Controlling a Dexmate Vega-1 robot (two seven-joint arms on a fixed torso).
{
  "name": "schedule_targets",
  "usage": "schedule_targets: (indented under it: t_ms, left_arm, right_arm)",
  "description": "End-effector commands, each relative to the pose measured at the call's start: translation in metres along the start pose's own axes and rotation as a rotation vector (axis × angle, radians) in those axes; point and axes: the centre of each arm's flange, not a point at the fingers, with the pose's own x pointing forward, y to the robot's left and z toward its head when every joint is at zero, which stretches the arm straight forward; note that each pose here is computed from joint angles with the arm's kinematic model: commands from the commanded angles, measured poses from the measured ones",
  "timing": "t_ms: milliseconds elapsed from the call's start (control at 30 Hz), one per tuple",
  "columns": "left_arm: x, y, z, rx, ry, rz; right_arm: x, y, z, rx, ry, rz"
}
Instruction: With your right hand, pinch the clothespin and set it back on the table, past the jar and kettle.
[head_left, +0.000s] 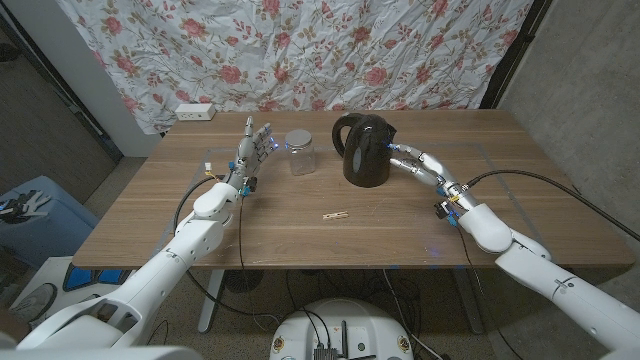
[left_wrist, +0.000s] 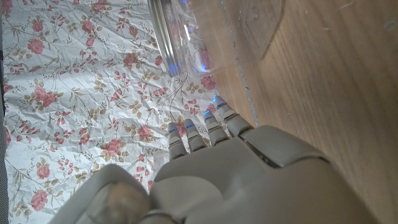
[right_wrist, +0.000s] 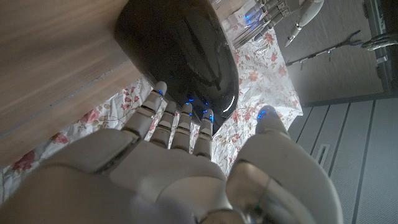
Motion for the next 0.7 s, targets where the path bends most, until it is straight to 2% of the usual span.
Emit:
schedule_targets:
  t_ms: [33, 467, 533, 700]
  left_arm:
    - [0.000, 0.000, 0.000, 0.000, -0.001, 0.000]
    - [0.000, 0.000, 0.000, 0.000, -0.001, 0.000]
    - [0.000, 0.000, 0.001, 0.000, -0.001, 0.000]
    - [0.000, 0.000, 0.002, 0.000, -0.001, 0.000]
  right_arm:
    - [0.007, -0.008, -0.014, 0.130, 0.063, -0.083]
    - [0.020, -0.013, -0.020, 0.259, 0.123, -0.157]
    - [0.022, -0.014, -0.021, 0.268, 0.132, -0.189]
    - [0.026, -0.018, -0.025, 0.285, 0.154, -0.213]
